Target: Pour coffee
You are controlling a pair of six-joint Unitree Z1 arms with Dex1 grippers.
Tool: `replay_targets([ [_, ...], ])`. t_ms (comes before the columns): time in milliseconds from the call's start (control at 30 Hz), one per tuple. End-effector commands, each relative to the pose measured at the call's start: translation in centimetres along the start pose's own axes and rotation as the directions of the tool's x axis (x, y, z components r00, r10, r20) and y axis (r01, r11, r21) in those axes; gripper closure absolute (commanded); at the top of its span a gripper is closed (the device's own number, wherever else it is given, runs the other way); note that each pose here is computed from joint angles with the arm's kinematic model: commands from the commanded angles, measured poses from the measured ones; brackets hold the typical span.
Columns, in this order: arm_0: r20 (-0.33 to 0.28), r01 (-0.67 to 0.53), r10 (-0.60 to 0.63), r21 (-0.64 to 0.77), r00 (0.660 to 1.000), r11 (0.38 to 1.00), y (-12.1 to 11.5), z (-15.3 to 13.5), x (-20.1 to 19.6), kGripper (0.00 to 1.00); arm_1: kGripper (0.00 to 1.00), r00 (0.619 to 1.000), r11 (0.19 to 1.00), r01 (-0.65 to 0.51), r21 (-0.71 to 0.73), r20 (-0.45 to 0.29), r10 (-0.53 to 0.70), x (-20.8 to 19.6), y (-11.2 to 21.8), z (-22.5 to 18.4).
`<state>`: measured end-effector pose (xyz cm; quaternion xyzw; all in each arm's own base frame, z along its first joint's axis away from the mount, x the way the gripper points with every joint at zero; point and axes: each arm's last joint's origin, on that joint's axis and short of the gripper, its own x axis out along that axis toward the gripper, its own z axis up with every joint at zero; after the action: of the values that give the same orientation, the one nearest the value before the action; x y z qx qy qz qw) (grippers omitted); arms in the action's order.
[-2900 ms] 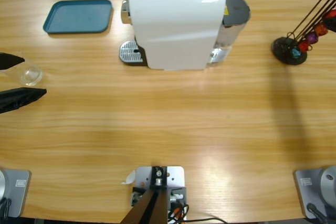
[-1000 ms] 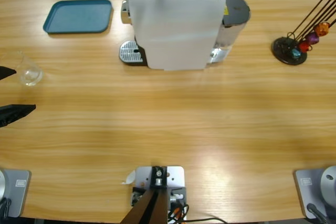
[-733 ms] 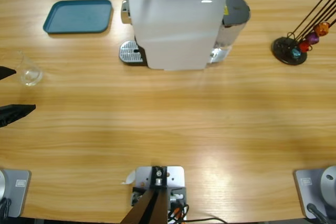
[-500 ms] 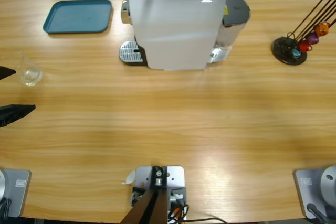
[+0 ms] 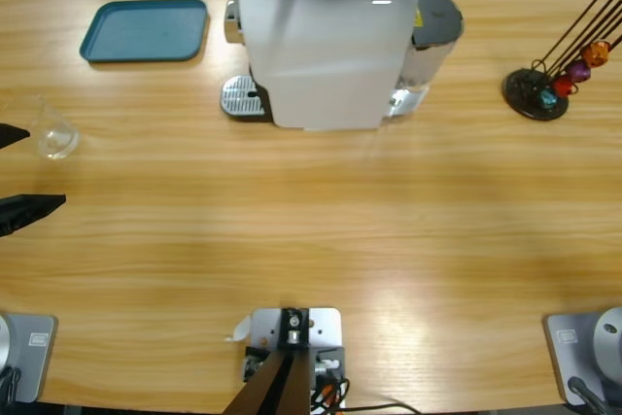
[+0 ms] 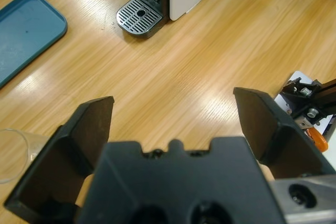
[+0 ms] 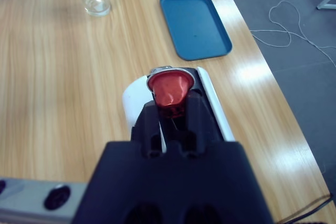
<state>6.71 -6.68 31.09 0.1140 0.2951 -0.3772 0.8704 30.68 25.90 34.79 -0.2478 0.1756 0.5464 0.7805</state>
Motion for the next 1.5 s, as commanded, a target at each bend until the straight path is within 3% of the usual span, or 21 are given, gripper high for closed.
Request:
replay_targets([
  [33, -0.029, 0.008, -0.008, 0.001, 1.000, 1.000, 0.0, -1.5, 0.0, 0.009, 1.000, 0.996, 0.999, 0.005, 0.052, -0.093, 0.000, 2.4, -0.6, -2.8],
  [133, -0.029, 0.008, -0.008, 0.001, 1.000, 1.000, 0.0, -1.5, 0.1, 0.009, 1.000, 0.994, 0.998, 0.010, 0.056, -0.105, -0.004, 2.2, -0.5, -2.9],
  [167, -0.029, 0.008, -0.008, 0.001, 1.000, 1.000, 0.0, -1.5, 0.1, 0.009, 0.944, 0.994, 0.998, 0.013, 0.057, -0.110, -0.006, 2.2, -0.5, -2.9],
  [300, -0.025, 0.007, -0.007, 0.000, 1.000, 1.000, 0.0, -1.5, 0.0, 0.009, 0.563, 0.991, 0.998, 0.032, 0.057, -0.129, -0.025, 2.0, -0.4, -3.1],
  [367, -0.023, 0.006, -0.006, 0.000, 1.000, 1.000, 0.0, -1.5, -0.1, 0.009, 0.270, 0.990, 0.997, 0.052, 0.056, -0.136, -0.044, 1.8, -0.5, -3.1],
  [400, -0.022, 0.006, -0.006, 0.000, 1.000, 1.000, 0.0, -1.5, -0.1, 0.012, 0.180, 0.990, 0.997, 0.057, 0.054, -0.133, -0.049, 1.7, -0.4, -3.0],
  [467, -0.022, 0.006, -0.006, 0.000, 1.000, 1.000, 0.0, -1.5, -0.1, 0.013, 0.056, 0.990, 0.996, 0.068, 0.049, -0.128, -0.061, 1.4, -0.4, -2.7],
  [500, -0.022, 0.006, -0.006, 0.000, 1.000, 1.000, 0.0, -1.5, -0.1, 0.013, 0.050, 0.990, 0.996, 0.075, 0.046, -0.122, -0.069, 1.1, -0.3, -2.5],
  [633, -0.024, 0.006, -0.006, -0.002, 1.000, 1.000, 0.0, -1.5, 0.0, 0.013, 0.061, 0.993, 0.996, 0.088, 0.024, -0.081, -0.086, -0.2, 0.4, -0.9],
  [700, -0.023, 0.006, -0.006, -0.002, 1.000, 1.000, 0.0, -1.5, 0.0, 0.013, 0.122, 0.996, 0.997, 0.076, 0.015, -0.047, -0.076, -0.9, 1.2, 0.2],
  [767, -0.023, 0.001, -0.001, -0.002, 1.000, 1.000, 0.0, -1.4, 0.0, 0.013, 0.245, 0.999, 0.999, 0.047, 0.012, -0.004, -0.047, -1.7, 2.9, 1.7],
  [800, -0.020, 0.000, 0.000, -0.003, 1.000, 1.000, 0.0, -1.4, 0.0, 0.013, 0.252, 0.999, 0.999, 0.031, 0.042, 0.015, -0.032, -2.1, 3.9, 2.4],
  [833, -0.019, 0.000, 0.000, -0.003, 1.000, 1.000, 0.0, -1.3, -0.1, 0.013, 0.328, 0.999, 0.997, 0.017, 0.069, 0.030, -0.019, -2.6, 4.8, 3.0],
  [967, -0.012, 0.001, -0.001, -0.003, 1.000, 1.000, 0.0, -1.3, -0.3, 0.013, 0.832, 0.998, 0.993, 0.011, 0.121, 0.052, -0.017, -4.7, 7.5, 4.2],
  [1033, -0.012, 0.002, -0.002, -0.004, 1.000, 1.000, 0.0, -1.3, -0.3, 0.012, 0.997, 0.999, 0.987, 0.017, 0.160, 0.046, -0.024, -5.9, 8.7, 3.6],
  [1133, -0.004, 0.001, -0.001, -0.005, 1.000, 1.000, 0.0, -1.2, -0.4, 0.005, 1.000, 0.995, 0.962, 0.075, 0.264, 0.039, -0.088, -8.3, 10.3, 1.7],
  [1300, 0.008, -0.001, 0.001, -0.013, 1.000, 1.000, 0.0, -1.0, -0.6, 0.004, 1.000, 0.961, 0.822, 0.246, 0.514, -0.018, -0.277, -12.3, 11.9, -2.5],
  [1400, 0.015, -0.001, 0.001, -0.037, 1.000, 0.999, 0.0, -0.8, -0.7, 0.004, 1.000, 0.910, 0.706, 0.363, 0.608, -0.070, -0.408, -12.9, 11.8, -4.0],
  [1500, 0.031, 0.001, 0.001, -0.052, 1.000, 0.999, -0.1, -0.6, -1.0, 0.004, 1.000, 0.847, 0.625, 0.443, 0.642, -0.071, -0.528, -12.7, 10.9, -3.4],
])
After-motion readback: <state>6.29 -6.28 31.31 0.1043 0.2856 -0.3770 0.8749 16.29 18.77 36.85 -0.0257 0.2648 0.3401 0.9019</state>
